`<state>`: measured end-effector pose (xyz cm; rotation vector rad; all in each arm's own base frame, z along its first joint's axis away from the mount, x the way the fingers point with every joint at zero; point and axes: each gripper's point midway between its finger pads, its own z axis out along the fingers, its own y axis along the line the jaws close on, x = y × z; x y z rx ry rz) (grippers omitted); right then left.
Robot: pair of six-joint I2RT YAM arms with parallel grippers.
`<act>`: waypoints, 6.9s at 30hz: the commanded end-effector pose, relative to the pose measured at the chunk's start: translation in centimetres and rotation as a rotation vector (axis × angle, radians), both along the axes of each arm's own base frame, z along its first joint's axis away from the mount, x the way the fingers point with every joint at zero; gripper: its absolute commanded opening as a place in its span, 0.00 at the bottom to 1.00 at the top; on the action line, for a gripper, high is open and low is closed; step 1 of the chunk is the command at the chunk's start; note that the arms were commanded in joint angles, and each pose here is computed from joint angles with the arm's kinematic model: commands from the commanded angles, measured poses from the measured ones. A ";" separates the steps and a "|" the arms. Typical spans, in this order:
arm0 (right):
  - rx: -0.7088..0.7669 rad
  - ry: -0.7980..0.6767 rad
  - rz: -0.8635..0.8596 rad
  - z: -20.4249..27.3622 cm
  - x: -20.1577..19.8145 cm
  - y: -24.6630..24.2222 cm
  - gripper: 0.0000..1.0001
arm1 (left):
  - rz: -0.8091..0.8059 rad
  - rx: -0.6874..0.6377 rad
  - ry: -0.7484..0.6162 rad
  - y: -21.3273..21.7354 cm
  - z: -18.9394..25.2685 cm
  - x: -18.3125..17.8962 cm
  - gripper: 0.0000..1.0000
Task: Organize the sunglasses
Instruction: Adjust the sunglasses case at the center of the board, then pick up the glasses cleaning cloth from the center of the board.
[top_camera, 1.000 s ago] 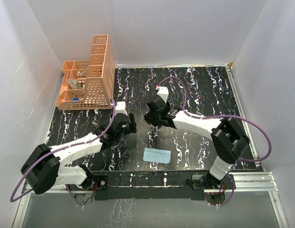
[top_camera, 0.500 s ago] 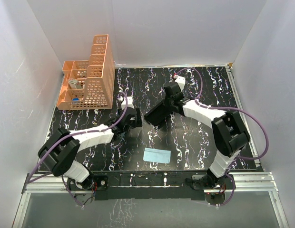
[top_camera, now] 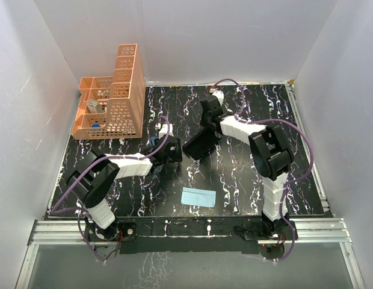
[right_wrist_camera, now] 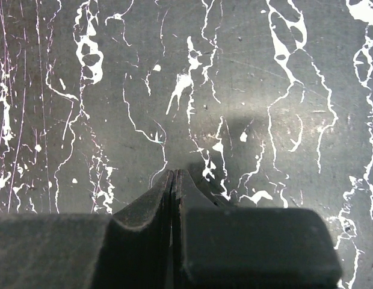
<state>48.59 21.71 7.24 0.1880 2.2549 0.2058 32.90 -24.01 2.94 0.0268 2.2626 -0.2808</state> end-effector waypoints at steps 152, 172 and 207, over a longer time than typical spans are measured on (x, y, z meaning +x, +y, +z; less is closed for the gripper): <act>0.154 0.204 0.154 -1.8 -37.7 -2.9 0.12 | -0.217 0.099 0.493 -2.4 -1.0 -21.4 0.45; 0.170 0.199 0.148 -2.4 -37.9 -3.7 0.12 | -0.210 0.195 0.536 -3.0 -2.0 -21.4 0.38; 0.219 0.169 0.157 -1.4 -37.8 -3.9 0.12 | -0.187 0.318 0.613 -3.3 -4.5 -23.4 0.23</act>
